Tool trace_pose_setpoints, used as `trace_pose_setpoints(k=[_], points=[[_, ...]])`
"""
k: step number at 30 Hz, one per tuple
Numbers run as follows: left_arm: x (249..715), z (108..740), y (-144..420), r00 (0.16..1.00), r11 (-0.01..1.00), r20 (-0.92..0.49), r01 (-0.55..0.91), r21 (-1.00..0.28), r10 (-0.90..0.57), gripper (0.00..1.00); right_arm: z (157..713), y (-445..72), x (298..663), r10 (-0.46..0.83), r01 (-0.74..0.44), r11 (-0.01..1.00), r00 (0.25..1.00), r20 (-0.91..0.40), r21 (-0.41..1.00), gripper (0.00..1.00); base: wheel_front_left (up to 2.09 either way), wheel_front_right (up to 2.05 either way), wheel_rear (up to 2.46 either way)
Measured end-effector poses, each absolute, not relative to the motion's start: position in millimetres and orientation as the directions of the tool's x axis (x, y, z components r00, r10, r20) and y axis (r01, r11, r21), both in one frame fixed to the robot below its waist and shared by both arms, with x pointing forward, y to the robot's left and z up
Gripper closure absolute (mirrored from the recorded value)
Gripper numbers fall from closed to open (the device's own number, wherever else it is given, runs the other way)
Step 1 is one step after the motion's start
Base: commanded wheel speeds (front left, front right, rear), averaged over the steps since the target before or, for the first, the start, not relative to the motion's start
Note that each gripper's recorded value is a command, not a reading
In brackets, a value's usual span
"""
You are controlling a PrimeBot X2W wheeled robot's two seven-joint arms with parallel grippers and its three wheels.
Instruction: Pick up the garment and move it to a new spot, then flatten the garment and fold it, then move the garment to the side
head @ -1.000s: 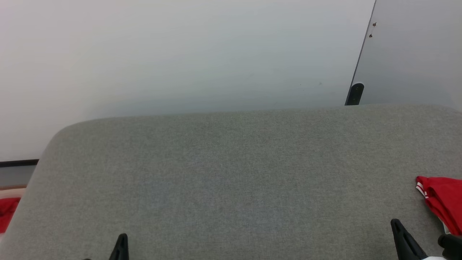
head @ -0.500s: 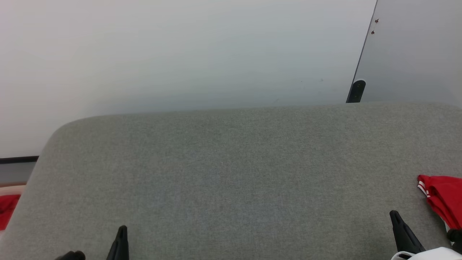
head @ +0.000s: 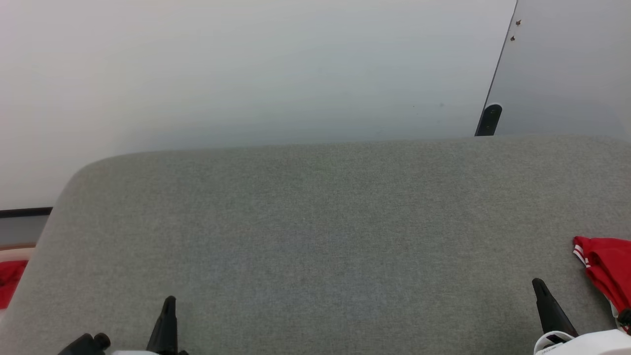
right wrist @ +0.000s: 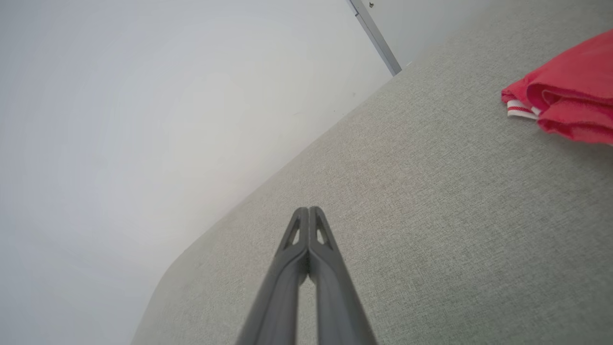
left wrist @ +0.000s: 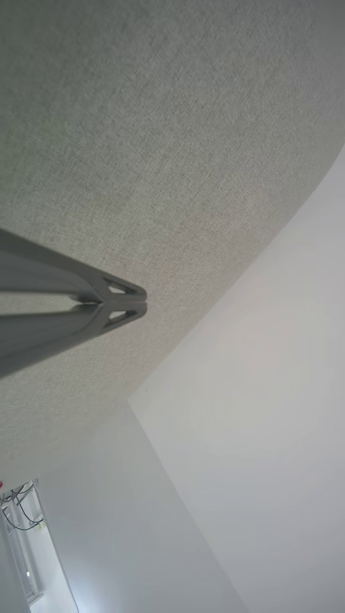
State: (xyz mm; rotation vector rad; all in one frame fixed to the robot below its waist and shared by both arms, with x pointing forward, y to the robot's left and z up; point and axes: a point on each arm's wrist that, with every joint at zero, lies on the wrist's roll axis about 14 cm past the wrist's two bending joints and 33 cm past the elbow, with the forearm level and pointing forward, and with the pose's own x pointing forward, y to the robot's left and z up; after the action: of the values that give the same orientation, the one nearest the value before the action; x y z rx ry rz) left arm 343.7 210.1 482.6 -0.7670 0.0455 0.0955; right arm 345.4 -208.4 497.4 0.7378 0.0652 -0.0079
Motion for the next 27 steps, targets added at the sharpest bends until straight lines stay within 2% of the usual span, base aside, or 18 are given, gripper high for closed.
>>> trace_pose_setpoints(k=[27], points=[[361,489,207,0.996,0.466,-0.076,-0.088,-0.881,0.045,1.0,501,-206,361,0.012,0.03,0.486,0.999,-0.042,0.873,1.0,0.0,0.0,0.0]])
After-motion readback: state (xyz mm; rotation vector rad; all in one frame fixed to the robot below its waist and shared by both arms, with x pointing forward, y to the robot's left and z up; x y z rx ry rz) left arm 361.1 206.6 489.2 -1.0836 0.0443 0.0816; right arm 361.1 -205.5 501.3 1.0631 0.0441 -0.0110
